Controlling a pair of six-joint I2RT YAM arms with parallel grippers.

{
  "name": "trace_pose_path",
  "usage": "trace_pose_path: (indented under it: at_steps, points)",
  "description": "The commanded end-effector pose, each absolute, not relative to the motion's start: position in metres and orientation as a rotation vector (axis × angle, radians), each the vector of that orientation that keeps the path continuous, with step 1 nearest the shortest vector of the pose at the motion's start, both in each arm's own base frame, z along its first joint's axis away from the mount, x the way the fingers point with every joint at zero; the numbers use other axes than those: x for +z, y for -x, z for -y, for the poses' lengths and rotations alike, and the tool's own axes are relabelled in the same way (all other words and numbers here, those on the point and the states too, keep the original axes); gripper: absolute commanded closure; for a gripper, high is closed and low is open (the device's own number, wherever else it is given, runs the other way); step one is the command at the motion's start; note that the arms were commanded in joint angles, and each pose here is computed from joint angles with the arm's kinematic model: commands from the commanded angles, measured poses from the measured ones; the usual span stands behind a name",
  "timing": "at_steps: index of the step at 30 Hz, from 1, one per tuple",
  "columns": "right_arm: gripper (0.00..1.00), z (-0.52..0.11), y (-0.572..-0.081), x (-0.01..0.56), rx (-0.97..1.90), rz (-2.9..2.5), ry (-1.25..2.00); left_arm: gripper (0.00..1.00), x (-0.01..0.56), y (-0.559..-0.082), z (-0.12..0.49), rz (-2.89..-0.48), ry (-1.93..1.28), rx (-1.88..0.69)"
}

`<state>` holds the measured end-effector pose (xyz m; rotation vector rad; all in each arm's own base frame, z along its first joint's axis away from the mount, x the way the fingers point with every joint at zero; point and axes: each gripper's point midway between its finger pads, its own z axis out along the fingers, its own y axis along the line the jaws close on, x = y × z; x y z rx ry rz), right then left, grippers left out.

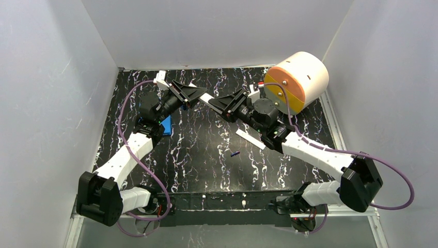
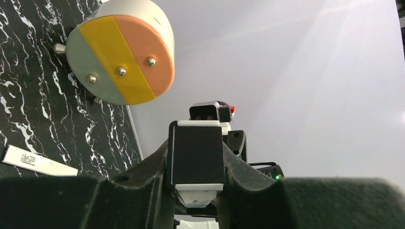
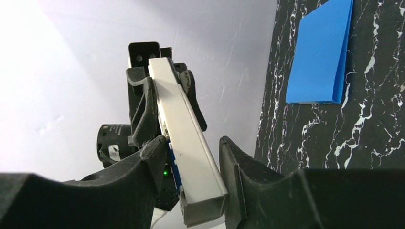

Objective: Load the batteries into the remote control
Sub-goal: Load the battery into the remote control.

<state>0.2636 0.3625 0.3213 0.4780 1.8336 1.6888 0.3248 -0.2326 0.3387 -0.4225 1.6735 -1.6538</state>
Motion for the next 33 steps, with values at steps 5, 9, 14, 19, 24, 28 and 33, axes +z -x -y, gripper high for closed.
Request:
trace_pose_path:
  at_steps: [5,9,14,19,24,28,33]
  points:
    - [0.30,-0.355,-0.262,0.333,1.702,-1.743,-0.431,0.99,0.372,-0.312,0.228,-1.579,0.399,-1.721]
    - [0.09,-0.344,-0.266,0.357,1.682,-1.657,-0.388,0.99,0.363,-0.313,0.228,-1.598,0.398,-1.708]
    - [0.05,-0.329,-0.262,0.374,1.674,-1.587,-0.338,0.99,0.351,-0.314,0.229,-1.624,0.401,-1.694]
    - [0.14,-0.329,-0.260,0.357,1.647,-1.652,-0.329,0.99,0.351,-0.315,0.230,-1.625,0.394,-1.693]
    - [0.16,-0.334,-0.257,0.343,1.643,-1.700,-0.296,0.99,0.353,-0.316,0.231,-1.625,0.387,-1.699]
    - [0.20,-0.333,-0.254,0.340,1.646,-1.704,-0.292,0.99,0.354,-0.316,0.232,-1.625,0.382,-1.702]
    - [0.33,-0.336,-0.252,0.338,1.659,-1.713,-0.270,0.99,0.355,-0.317,0.232,-1.624,0.383,-1.706]
